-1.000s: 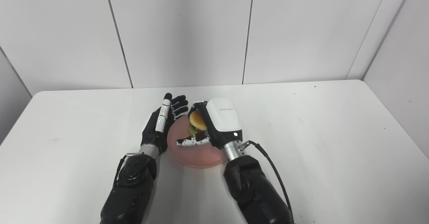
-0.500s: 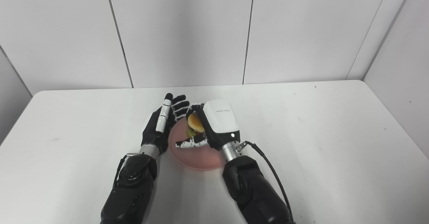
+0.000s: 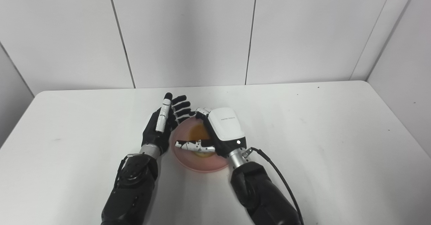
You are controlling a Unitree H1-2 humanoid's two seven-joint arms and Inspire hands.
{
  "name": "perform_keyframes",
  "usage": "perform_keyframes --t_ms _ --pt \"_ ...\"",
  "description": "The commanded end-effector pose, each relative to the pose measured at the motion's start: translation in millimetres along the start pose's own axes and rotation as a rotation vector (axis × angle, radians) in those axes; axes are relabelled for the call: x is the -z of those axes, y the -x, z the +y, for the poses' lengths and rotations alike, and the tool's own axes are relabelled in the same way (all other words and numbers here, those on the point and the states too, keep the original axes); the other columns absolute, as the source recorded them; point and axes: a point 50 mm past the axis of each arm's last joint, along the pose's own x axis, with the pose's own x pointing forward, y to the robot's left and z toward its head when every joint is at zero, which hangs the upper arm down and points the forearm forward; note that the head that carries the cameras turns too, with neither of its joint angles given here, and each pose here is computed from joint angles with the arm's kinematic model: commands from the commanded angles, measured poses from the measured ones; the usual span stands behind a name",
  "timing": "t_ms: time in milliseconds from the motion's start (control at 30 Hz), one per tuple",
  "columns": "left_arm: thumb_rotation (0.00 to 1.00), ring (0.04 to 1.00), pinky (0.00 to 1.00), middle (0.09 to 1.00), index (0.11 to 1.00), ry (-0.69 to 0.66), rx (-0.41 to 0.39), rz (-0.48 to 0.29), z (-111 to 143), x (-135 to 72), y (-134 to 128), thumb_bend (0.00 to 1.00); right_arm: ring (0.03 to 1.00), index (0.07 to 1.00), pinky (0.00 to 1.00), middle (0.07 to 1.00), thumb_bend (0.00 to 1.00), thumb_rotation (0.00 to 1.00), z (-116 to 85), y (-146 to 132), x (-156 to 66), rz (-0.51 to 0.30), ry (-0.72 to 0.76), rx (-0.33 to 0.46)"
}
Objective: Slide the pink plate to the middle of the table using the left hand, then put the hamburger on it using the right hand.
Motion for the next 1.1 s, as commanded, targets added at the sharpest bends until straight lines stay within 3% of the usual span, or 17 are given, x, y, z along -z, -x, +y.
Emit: perform_keyframes --t_ms 0,167,433,467,533,633,833,933,1000,1067 --pt "0.90 0.709 0.66 0.720 0.686 0.000 -0.013 0.055 4 10 4 0.64 0.689 0.711 0.63 0.718 0.67 0.94 -13 -11 -5 -0.070 -0.009 0.061" --pt "0.90 0.696 0.62 0.708 0.678 -0.008 -0.013 0.051 5 10 4 0.64 0.705 0.720 0.64 0.729 0.67 0.93 -14 -12 -5 -0.072 -0.019 0.059" --pt "0.89 0.709 0.68 0.715 0.681 -0.009 -0.008 0.049 4 10 3 0.64 0.715 0.759 0.64 0.747 0.66 0.93 -24 -12 -9 -0.074 -0.087 0.089" --pt "0.89 0.708 0.71 0.708 0.665 -0.002 -0.007 0.045 4 10 3 0.64 0.726 0.777 0.65 0.761 0.65 0.96 -28 -11 -10 -0.070 -0.123 0.111" --pt "0.88 0.715 0.74 0.707 0.659 0.009 -0.007 0.043 4 9 4 0.64 0.721 0.764 0.64 0.755 0.66 0.93 -33 -11 -12 -0.068 -0.179 0.148" --pt "0.88 0.770 0.78 0.756 0.684 0.006 -0.013 0.040 3 7 4 0.65 0.729 0.780 0.64 0.776 0.66 0.99 -43 -13 -14 -0.065 -0.263 0.218" --pt "0.89 0.812 0.76 0.801 0.723 -0.063 -0.074 -0.027 2 6 8 0.66 0.772 0.811 0.67 0.823 0.66 1.00 -60 -15 -9 -0.019 -0.478 0.334" --pt "0.89 0.836 0.79 0.824 0.765 -0.097 -0.113 -0.078 1 6 11 0.67 0.797 0.820 0.70 0.840 0.62 1.00 -60 -15 0 0.022 -0.618 0.367" --pt "0.89 0.892 0.89 0.881 0.819 -0.132 -0.159 -0.116 2 7 14 0.71 0.798 0.825 0.75 0.839 0.65 1.00 -53 -13 11 0.072 -0.751 0.386" --pt "0.91 0.907 0.89 0.900 0.850 -0.190 -0.202 -0.144 2 8 16 0.74 0.810 0.845 0.78 0.854 0.65 1.00 -48 -12 19 0.102 -0.837 0.403"
